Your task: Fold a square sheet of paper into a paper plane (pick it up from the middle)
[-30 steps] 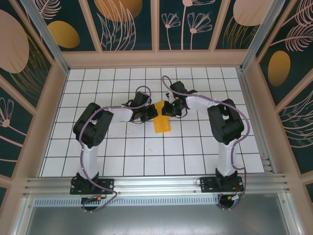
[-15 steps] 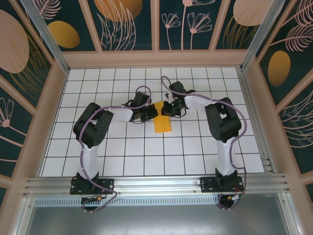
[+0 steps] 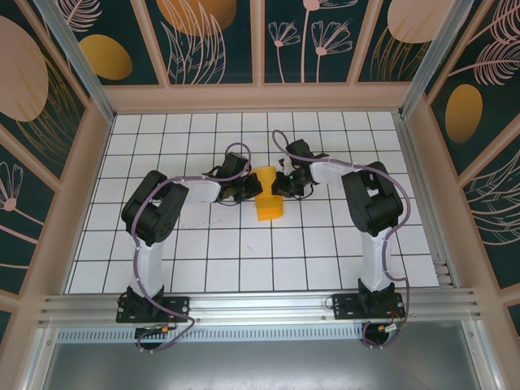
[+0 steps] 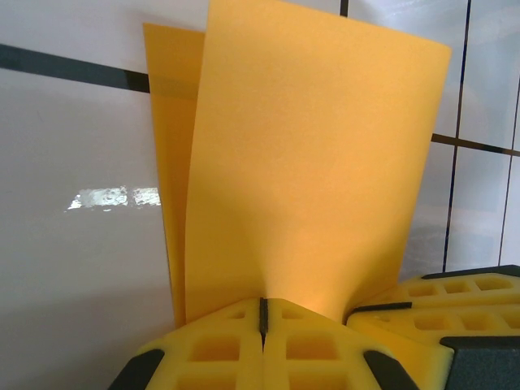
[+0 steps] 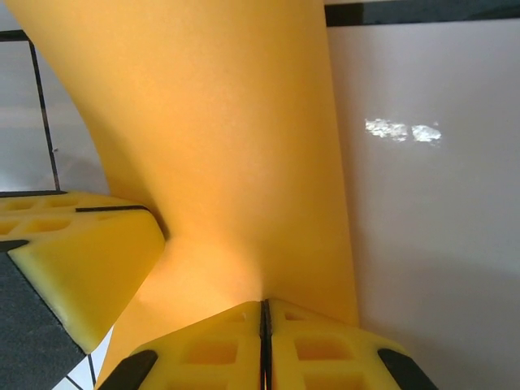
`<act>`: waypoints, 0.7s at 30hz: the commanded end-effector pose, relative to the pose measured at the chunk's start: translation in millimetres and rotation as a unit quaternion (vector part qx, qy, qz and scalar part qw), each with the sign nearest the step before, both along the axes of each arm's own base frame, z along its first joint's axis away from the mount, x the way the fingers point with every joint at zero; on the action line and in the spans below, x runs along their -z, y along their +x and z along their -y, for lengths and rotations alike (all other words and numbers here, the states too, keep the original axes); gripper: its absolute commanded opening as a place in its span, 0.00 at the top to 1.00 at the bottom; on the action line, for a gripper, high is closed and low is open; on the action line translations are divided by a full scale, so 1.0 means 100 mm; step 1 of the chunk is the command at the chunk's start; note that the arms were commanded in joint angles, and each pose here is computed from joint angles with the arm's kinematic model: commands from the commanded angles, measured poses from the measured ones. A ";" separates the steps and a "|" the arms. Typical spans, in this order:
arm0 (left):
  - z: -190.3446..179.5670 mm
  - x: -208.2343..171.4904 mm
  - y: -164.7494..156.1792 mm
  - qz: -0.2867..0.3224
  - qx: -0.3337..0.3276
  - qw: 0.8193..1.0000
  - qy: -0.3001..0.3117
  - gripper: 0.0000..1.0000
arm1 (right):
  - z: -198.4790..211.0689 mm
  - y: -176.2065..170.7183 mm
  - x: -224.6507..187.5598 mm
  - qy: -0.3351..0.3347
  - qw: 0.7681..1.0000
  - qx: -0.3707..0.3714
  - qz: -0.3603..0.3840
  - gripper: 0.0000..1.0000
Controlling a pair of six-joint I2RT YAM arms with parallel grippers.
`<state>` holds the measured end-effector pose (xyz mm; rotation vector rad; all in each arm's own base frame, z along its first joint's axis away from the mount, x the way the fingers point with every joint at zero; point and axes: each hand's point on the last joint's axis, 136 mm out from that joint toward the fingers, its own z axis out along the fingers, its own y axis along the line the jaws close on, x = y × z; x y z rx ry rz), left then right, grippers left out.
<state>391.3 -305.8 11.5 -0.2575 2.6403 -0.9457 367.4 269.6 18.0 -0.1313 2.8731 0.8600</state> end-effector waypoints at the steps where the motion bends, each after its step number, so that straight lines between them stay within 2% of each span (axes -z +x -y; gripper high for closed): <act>1: -0.49 0.87 -0.47 -0.109 -0.026 0.987 0.119 0.94 | 0.09 -0.01 -0.10 -0.001 1.000 -0.003 0.014 0.90; 6: -0.49 0.88 -0.48 -0.111 -0.028 0.986 0.119 0.94 | 0.01 -0.19 -0.22 0.034 0.999 -0.025 0.005 0.89; 13: -0.50 0.90 -0.49 -0.113 -0.031 0.986 0.118 0.94 | 0.13 -0.45 -0.04 0.033 0.999 -0.026 -0.025 0.90; 17: -0.50 0.90 -0.49 -0.113 -0.031 0.986 0.118 0.94 | 0.23 -0.42 0.06 0.008 1.000 -0.017 -0.025 0.91; 21: -0.49 0.90 -0.48 -0.112 -0.030 0.986 0.117 0.94 | 0.14 -0.35 -0.18 0.034 0.999 -0.026 -0.001 0.91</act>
